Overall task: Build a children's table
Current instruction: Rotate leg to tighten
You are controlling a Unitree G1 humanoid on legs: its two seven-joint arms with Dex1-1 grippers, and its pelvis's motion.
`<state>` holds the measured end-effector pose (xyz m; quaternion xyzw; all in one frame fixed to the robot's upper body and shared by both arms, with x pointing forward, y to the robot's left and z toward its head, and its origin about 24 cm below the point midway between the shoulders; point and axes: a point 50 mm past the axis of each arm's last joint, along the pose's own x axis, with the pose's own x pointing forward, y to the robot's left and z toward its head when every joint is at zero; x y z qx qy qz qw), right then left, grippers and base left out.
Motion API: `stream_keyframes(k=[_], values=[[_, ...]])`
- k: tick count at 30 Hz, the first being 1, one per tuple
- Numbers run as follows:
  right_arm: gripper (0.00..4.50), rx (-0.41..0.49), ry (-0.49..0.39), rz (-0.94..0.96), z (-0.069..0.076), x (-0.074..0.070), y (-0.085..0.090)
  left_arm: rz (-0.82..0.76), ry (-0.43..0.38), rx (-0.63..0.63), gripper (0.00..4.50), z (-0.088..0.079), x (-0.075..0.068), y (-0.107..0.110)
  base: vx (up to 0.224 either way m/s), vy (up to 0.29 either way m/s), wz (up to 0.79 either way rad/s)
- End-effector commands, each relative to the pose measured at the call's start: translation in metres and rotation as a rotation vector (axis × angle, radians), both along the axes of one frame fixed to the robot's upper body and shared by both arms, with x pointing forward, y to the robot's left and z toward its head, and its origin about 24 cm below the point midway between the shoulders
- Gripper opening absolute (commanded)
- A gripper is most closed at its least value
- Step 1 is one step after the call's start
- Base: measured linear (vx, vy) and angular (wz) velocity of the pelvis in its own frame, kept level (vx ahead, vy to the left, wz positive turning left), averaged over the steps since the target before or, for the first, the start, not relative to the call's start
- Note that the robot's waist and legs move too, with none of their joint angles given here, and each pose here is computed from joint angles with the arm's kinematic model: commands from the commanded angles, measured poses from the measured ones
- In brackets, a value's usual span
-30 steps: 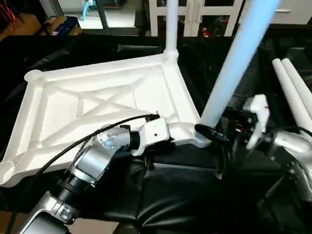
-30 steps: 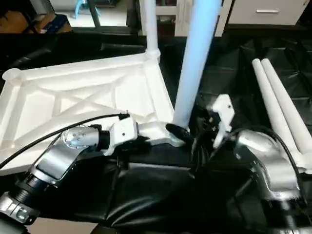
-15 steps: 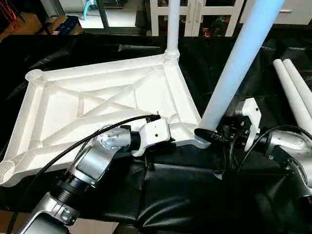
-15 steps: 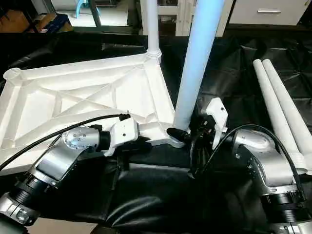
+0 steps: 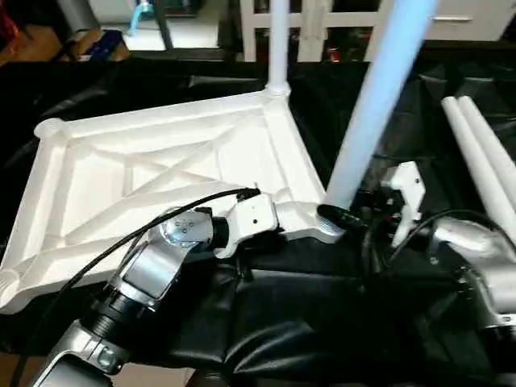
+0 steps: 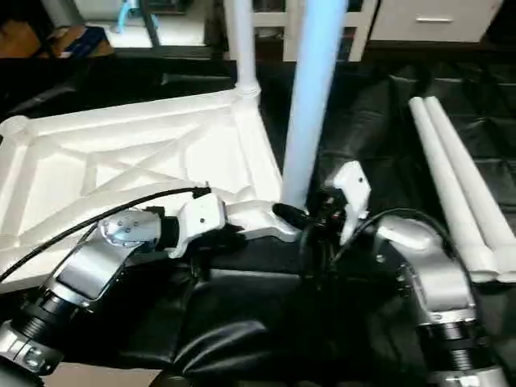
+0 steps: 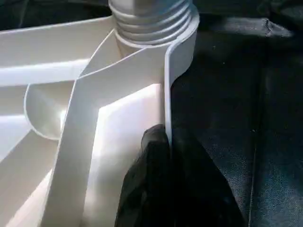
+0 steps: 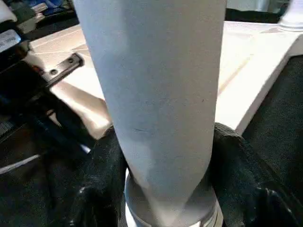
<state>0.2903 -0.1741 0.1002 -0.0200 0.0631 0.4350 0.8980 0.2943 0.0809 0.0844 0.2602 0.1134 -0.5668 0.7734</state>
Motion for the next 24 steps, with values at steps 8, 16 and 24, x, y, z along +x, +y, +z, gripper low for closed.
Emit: stream_keyframes(k=[8, 16, 24], values=[[2.07, 0.064, 0.134, -0.638, -0.036, 0.036, 0.008, 0.121, 0.055, -0.032, 0.00, -0.004, -0.003, -0.058, 0.000, 0.000, 0.00], [2.07, 0.178, 0.099, -0.790, -0.035, 0.058, 0.032, 0.347, 0.026, -0.089, 0.00, 0.005, 0.018, -0.072, 0.000, 0.000, 0.00], [2.71, 0.097, -0.183, -0.353, 0.012, 0.037, 0.012, 0.240, -0.057, 0.034, 0.00, -0.006, 0.021, -0.022, 0.007, -0.002, 0.01]])
